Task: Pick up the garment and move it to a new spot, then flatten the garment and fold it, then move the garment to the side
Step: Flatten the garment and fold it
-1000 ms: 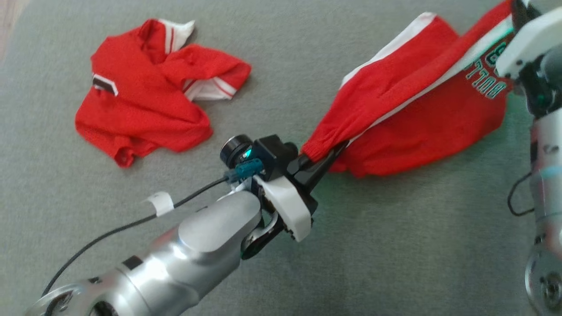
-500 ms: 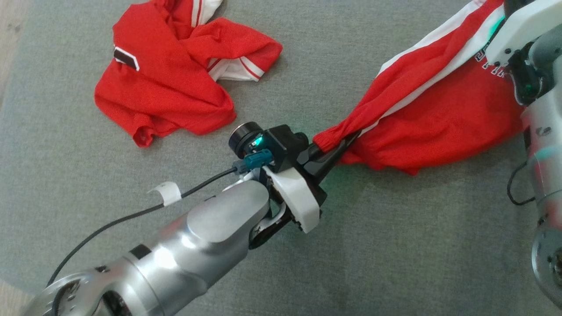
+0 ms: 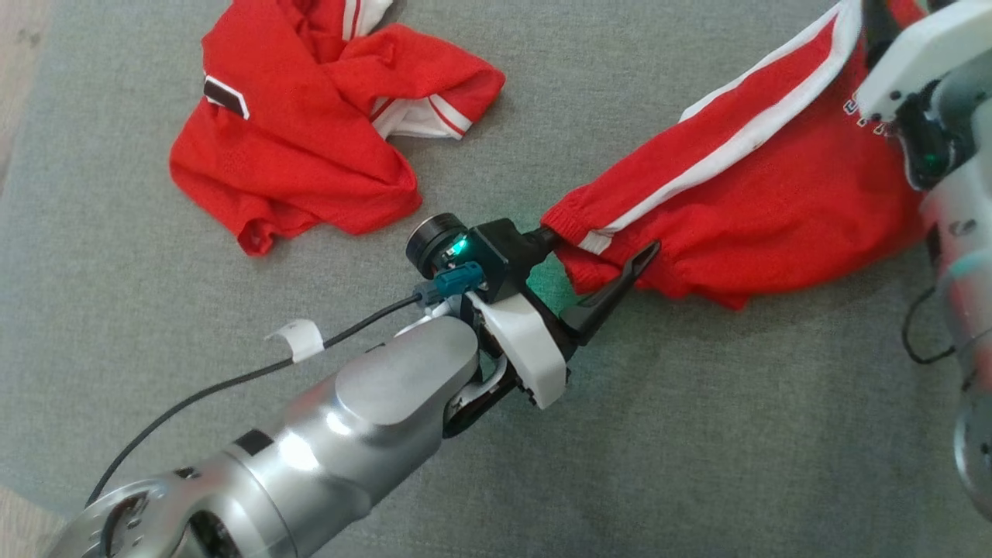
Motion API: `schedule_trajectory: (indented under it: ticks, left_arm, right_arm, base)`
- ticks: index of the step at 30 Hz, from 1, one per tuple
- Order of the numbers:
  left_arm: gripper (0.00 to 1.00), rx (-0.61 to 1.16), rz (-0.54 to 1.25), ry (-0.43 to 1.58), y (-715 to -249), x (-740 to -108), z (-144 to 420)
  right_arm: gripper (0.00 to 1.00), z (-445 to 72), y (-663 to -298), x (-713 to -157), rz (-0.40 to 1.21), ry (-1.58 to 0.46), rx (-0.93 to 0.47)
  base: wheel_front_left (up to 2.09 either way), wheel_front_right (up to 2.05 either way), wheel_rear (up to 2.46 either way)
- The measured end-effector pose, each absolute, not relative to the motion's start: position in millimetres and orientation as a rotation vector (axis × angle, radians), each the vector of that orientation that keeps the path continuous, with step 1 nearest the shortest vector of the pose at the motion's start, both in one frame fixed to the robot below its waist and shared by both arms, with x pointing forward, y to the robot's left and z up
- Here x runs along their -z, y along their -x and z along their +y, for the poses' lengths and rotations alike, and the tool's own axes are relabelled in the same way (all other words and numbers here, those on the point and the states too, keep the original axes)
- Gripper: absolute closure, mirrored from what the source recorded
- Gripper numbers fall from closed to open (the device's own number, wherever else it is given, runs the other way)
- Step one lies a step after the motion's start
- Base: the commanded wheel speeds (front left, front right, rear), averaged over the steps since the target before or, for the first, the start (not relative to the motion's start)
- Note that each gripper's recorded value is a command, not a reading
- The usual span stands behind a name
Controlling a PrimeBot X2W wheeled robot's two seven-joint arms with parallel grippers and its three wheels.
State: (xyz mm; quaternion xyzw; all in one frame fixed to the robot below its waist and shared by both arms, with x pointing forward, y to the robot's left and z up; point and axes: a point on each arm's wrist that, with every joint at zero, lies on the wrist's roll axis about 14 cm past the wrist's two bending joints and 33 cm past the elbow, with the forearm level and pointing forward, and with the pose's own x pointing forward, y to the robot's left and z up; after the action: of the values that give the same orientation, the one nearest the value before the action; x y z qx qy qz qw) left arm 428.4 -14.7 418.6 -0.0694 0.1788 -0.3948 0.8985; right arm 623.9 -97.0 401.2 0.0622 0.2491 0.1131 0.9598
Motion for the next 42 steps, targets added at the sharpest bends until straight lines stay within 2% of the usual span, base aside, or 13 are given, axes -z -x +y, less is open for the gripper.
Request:
schedule_trajectory:
  ticks: [12,21,26,27,33,42]
  left_arm:
    - [0.00,0.785,0.320,0.109,-418,-441,1]
    - [0.00,0.704,0.280,0.082,-406,-457,25]
    - [0.00,0.570,0.203,0.103,-412,-482,51]
    - [0.00,0.498,0.152,0.117,-417,-498,66]
    - [0.00,0.319,-0.081,0.138,-422,-564,102]
    - [0.00,0.148,-0.072,0.165,-379,-534,134]
  right_arm:
    - [0.00,-123,-613,-456,0.384,-0.164,-0.176]
    - [0.00,-146,-580,-495,0.261,-0.194,-0.147]
    - [0.00,-154,-563,-533,0.110,-0.185,-0.161]
    - [0.00,-154,-555,-542,0.066,-0.195,-0.172]
    - [0.00,-146,-524,-556,-0.029,-0.191,-0.228]
    - [0.00,-146,-466,-540,-0.076,-0.260,-0.210]
  base:
    - [0.00,0.00,0.00]
    - [0.00,0.00,0.00]
    - [0.00,0.00,0.00]
    - [0.00,0.00,0.00]
    - [0.00,0.00,0.00]
    - [0.00,0.00,0.00]
